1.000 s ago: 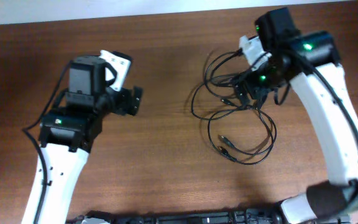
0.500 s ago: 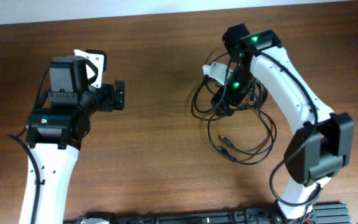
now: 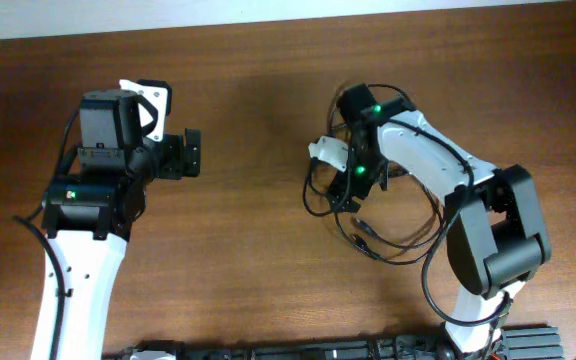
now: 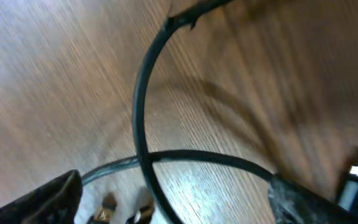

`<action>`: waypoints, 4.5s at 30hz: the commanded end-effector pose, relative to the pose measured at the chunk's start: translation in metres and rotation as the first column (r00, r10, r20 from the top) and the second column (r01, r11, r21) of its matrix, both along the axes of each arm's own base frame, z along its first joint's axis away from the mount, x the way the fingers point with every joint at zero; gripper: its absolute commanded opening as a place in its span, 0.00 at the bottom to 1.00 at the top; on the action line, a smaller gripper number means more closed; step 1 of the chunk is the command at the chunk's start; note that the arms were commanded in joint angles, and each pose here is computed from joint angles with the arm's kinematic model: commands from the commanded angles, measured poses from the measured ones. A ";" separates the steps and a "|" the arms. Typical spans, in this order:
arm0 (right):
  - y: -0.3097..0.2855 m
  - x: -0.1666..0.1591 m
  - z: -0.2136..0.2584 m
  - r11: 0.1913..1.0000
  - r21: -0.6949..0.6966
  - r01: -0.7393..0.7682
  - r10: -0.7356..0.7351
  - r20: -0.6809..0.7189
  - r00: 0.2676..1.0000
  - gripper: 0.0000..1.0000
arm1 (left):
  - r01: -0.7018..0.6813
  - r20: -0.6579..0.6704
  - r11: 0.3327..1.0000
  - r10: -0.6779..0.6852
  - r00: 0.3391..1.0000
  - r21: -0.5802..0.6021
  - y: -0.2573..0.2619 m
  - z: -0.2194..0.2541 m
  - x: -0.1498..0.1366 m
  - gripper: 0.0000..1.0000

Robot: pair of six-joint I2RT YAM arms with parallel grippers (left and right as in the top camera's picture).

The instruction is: Untangle cables

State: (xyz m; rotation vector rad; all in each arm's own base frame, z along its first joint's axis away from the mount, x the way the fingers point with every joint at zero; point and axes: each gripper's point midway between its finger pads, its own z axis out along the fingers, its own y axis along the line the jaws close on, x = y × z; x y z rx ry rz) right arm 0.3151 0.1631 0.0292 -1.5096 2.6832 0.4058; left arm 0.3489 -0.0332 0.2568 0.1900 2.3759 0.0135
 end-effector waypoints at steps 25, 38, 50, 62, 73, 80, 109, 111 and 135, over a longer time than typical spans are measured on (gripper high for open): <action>-0.046 0.009 0.005 0.963 -0.270 -0.010 0.026 0.054 0.998 0.11 | -0.014 0.015 1.000 0.015 1.000 -0.009 0.002 0.006 -0.001 0.99; 0.013 0.024 0.072 0.999 0.048 -0.013 0.009 0.082 0.997 0.04 | -0.014 0.015 1.000 0.015 1.000 -0.009 0.002 0.006 -0.001 0.99; 0.095 0.072 0.363 0.783 0.512 -0.352 -0.049 0.616 0.786 0.04 | -0.014 0.015 1.000 0.015 1.000 -0.009 0.002 0.006 -0.001 0.99; 0.078 0.030 0.577 0.676 0.332 -0.658 -0.267 0.943 0.200 0.04 | -0.014 0.015 1.000 0.015 1.000 -0.009 0.002 0.006 -0.001 0.99; 0.038 0.057 0.638 0.768 0.405 -0.496 -0.482 0.876 -0.032 0.04 | -0.014 0.015 1.000 0.015 1.000 -0.009 0.002 0.006 -0.001 0.99; -0.022 0.080 0.670 0.934 0.306 -0.186 -0.356 0.850 -0.389 0.04 | -0.014 0.015 1.000 0.014 1.000 -0.009 0.002 0.006 -0.001 0.99; -0.466 0.084 0.526 0.114 0.853 0.509 -0.620 0.461 -0.635 0.04 | -0.014 0.015 1.000 0.015 1.000 -0.009 0.002 0.006 -0.001 0.99; -0.491 0.066 0.515 0.062 0.839 0.540 -0.590 0.467 -0.659 0.04 | -0.014 0.015 1.000 0.015 1.000 -0.009 0.002 0.006 -0.001 0.99; -0.594 -0.105 0.373 -0.720 0.613 0.325 -0.206 0.259 -0.944 0.04 | -0.014 0.015 1.000 0.015 1.000 -0.009 0.002 0.006 -0.001 0.99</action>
